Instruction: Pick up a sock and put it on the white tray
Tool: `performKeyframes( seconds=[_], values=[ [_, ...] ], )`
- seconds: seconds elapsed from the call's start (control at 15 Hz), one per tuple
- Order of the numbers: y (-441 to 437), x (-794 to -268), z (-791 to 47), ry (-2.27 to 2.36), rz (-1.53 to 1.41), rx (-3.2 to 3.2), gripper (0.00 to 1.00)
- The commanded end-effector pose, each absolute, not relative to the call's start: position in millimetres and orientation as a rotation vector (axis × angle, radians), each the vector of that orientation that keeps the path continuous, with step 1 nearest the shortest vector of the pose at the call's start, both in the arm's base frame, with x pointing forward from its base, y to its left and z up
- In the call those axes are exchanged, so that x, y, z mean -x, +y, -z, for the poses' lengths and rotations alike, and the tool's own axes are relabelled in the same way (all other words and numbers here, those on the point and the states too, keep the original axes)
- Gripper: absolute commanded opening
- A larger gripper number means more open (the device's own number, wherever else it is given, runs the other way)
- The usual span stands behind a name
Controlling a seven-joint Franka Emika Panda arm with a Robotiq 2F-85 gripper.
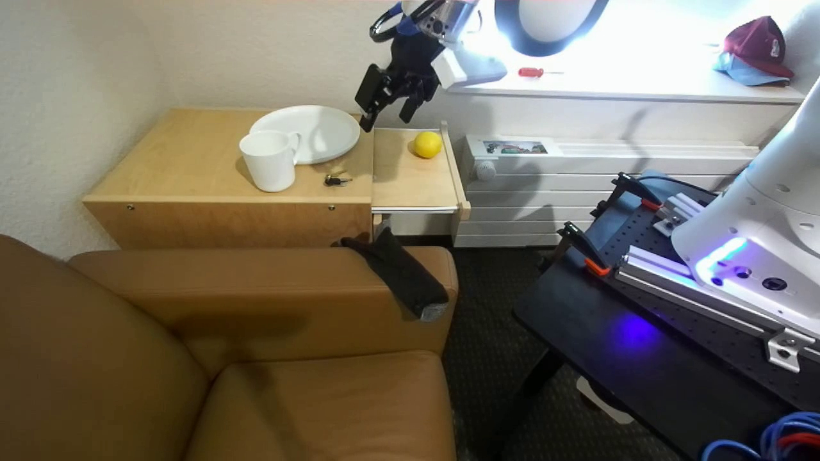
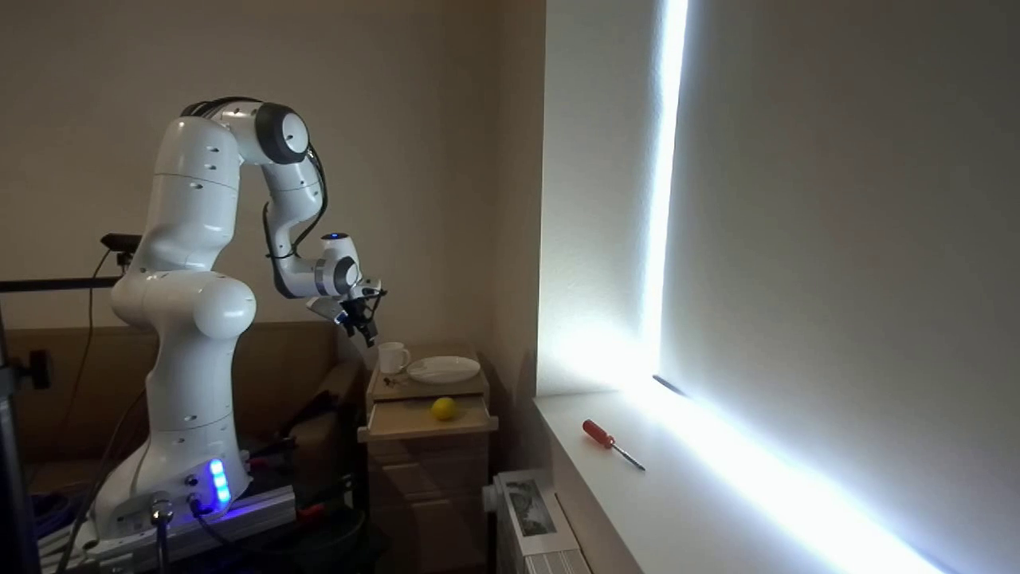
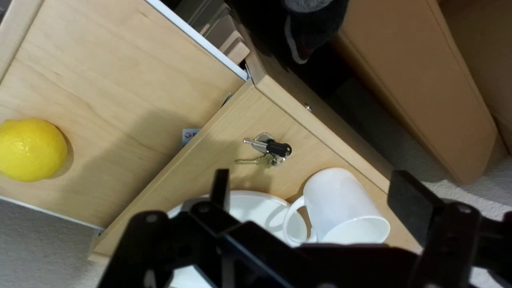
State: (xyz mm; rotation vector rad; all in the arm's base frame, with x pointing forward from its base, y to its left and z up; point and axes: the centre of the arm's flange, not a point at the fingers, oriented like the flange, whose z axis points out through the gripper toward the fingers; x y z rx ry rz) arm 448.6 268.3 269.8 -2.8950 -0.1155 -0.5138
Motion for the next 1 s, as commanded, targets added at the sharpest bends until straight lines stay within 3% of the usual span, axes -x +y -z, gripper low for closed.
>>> performKeyframes(
  seconds=[0.0,0.47,0.93],
  values=[
    [278.7,-444.6,-249.1,-0.042,0.245,2.907,1.00],
    [295.2,-419.0,-224.7,0.049,-0.108,2.930,1.00],
    [294.4,-417.5,-209.1,0.053,-0.116,2.939,1.00]
  ],
)
